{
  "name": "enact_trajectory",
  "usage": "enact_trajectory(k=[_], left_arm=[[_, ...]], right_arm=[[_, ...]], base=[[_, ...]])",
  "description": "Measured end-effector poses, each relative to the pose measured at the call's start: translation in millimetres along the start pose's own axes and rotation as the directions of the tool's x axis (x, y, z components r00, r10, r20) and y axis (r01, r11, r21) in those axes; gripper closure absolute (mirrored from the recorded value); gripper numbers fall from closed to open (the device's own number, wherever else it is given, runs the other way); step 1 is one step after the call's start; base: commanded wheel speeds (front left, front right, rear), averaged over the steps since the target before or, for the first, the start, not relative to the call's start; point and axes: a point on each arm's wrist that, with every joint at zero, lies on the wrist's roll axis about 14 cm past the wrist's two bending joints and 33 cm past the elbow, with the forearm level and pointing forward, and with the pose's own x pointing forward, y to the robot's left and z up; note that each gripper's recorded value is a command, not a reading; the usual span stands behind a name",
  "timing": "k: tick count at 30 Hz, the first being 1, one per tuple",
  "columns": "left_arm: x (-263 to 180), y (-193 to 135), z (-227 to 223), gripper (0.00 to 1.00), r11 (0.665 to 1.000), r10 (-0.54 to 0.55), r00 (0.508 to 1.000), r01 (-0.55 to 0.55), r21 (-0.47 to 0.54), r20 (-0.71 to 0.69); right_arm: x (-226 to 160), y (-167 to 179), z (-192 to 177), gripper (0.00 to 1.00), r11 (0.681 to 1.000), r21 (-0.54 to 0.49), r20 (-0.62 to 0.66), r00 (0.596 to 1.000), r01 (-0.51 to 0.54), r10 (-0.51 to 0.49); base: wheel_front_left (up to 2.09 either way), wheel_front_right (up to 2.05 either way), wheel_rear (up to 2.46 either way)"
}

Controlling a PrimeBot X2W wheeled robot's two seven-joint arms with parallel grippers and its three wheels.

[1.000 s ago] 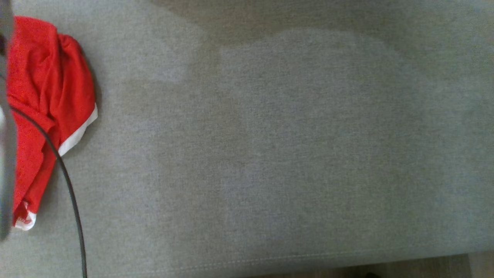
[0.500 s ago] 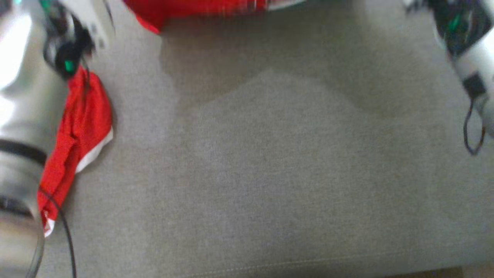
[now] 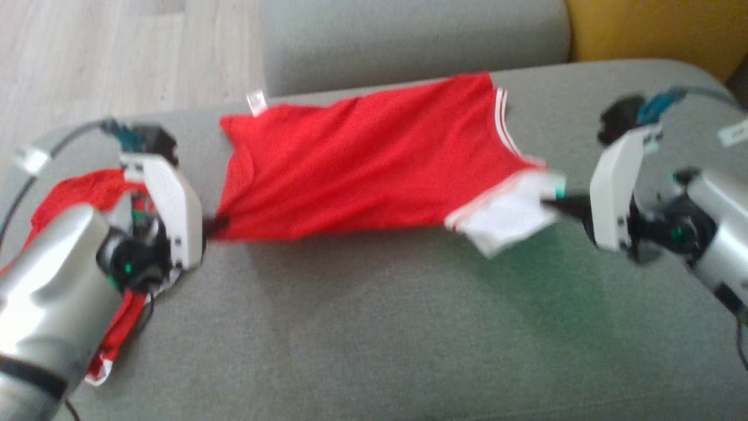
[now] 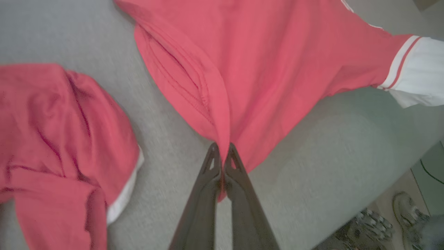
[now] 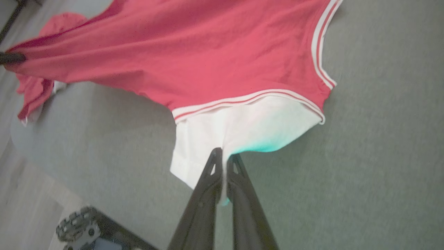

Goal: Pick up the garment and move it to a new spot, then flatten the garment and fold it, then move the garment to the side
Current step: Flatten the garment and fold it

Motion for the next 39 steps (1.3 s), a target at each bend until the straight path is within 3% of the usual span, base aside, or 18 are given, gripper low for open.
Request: enact_trajectory(k=[4, 9, 16, 26, 32, 39], left_arm=[[-9.6, -14.0, -40.0, 1.00, 0.998, -0.037, 0.994, 0.032, -0.045, -0.105], [-23.4, -30.8, -99.8, 1.00, 0.994, -0.086, 0.948, 0.063, -0.084, -0.306], [-52.0, -49.9, -145.4, 1.00, 0.987, -0.149, 0.865, 0.099, -0.128, -0.480], [-56.3, -48.3, -143.6, 1.00, 0.975, -0.204, 0.798, 0.116, -0.188, -0.567], [-33.8, -26.4, -108.3, 1.00, 0.976, -0.183, 0.810, 0.081, -0.203, -0.558], [-20.1, -8.8, -104.1, 1.00, 0.966, -0.187, 0.760, 0.027, -0.257, -0.622]], right_arm=[[-15.3, 5.5, -52.3, 1.00, 1.000, -0.009, -0.173, 0.985, -0.024, 0.022], [-32.5, 13.0, -118.4, 1.00, 0.998, 0.008, -0.388, 0.920, -0.068, 0.066], [-59.1, 21.8, -160.3, 1.00, 0.991, 0.057, -0.540, 0.831, -0.119, 0.131], [-53.6, 10.3, -142.3, 1.00, 0.987, 0.108, -0.556, 0.816, -0.118, 0.158], [-23.8, -2.2, -96.5, 1.00, 0.984, 0.143, -0.531, 0.831, -0.102, 0.163], [9.2, -23.1, -61.6, 1.00, 0.981, 0.189, -0.508, 0.852, -0.033, 0.127]], base=[[0.00, 0.00, 0.00], [0.00, 0.00, 0.00], [0.00, 0.00, 0.00], [0.00, 0.00, 0.00], [0.00, 0.00, 0.00], [0.00, 0.00, 0.00]])
